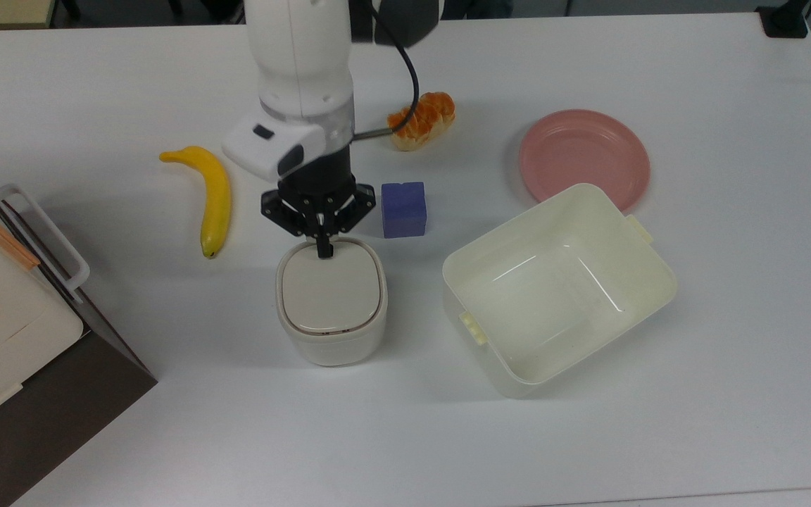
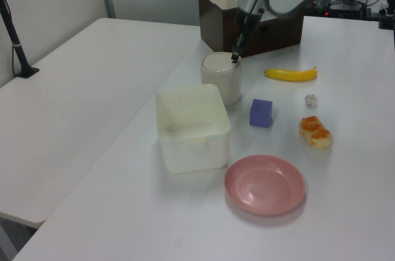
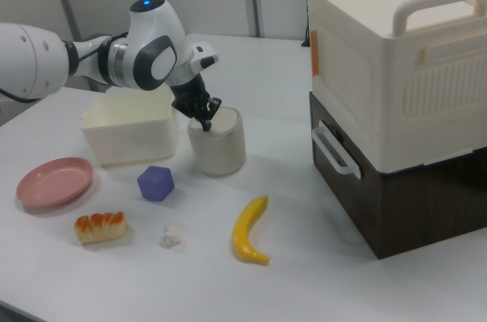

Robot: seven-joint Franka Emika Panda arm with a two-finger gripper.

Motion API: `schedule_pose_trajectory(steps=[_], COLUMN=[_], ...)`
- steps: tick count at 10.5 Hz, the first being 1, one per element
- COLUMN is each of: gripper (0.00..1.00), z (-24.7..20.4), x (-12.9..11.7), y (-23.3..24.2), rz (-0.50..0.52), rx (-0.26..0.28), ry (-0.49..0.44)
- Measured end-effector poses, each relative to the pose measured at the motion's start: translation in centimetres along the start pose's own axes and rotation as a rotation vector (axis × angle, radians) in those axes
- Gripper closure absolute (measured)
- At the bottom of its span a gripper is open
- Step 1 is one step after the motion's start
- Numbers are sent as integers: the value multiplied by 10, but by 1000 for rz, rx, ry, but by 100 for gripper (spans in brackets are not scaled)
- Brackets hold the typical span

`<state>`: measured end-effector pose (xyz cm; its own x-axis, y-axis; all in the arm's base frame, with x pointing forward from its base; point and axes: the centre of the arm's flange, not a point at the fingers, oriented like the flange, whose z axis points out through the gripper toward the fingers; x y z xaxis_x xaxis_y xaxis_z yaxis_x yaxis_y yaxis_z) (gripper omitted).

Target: Open the trash can

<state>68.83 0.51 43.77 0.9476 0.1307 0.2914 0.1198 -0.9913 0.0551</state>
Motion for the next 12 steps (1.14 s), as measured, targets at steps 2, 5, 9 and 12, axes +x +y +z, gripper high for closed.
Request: schedule_pose_trajectory(steps=[2,5,9,12], gripper=[99,99,79,33], z=[1,-15,-133,-166], x=[4,7,-30,-54], y=[-4,6,43,44], rz=[-13,6,45,49], rx=[-7,-16,-11,13], ry=[17,43,-102,-191])
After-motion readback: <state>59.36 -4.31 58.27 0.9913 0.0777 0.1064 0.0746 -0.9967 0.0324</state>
